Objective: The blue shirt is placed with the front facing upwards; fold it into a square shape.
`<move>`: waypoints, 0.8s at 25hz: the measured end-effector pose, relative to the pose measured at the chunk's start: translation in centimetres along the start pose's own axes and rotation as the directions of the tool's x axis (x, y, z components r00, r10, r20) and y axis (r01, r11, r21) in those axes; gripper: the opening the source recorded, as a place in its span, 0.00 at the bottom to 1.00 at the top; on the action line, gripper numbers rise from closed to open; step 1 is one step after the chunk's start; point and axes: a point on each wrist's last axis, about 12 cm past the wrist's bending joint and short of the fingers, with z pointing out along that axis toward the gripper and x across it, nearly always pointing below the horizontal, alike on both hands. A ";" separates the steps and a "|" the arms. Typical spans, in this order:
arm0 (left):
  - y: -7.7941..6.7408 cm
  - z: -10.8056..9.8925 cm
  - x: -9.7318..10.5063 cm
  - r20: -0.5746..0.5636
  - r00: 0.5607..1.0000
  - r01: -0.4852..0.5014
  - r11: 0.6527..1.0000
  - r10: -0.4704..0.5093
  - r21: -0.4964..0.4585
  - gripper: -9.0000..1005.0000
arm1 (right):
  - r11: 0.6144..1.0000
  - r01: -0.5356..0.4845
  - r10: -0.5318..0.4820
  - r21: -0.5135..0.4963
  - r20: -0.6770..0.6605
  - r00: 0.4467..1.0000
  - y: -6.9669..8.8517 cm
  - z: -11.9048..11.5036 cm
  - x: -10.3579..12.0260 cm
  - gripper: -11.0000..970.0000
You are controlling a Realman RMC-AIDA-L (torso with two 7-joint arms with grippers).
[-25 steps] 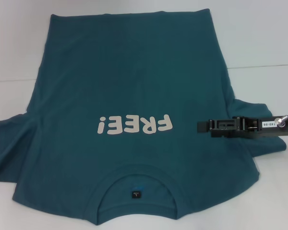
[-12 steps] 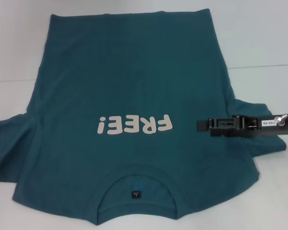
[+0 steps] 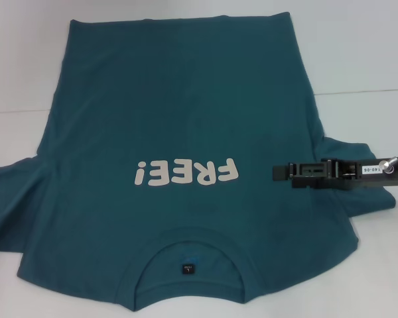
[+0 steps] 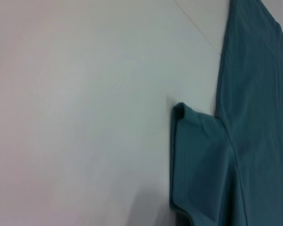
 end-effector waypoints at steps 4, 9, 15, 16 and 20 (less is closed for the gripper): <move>-0.3 0.4 0.1 -0.015 1.000 -0.010 1.000 0.010 0.004 0.75 | 1.000 -0.003 0.003 0.002 0.000 1.000 -0.1 -0.1 0.1 0.94; -0.6 1.1 0.3 -0.033 0.999 -0.027 1.000 0.027 -0.005 0.75 | 1.000 -0.003 0.003 0.003 0.001 1.000 -0.1 -0.1 0.2 0.94; -1.4 2.0 0.3 -0.054 0.998 -0.042 0.999 0.043 0.006 0.75 | 1.000 0.000 0.000 0.004 0.002 1.000 -0.2 -0.1 0.2 0.94; -1.6 2.2 0.3 -0.059 0.997 -0.050 0.999 0.050 0.007 0.75 | 1.000 0.000 0.000 0.004 0.002 1.000 -0.2 -0.1 0.2 0.94; -2.4 2.8 -0.2 -0.087 0.992 -0.093 0.996 0.091 -0.013 0.73 | 1.000 0.000 0.000 0.006 0.003 1.000 -0.2 -0.2 0.3 0.94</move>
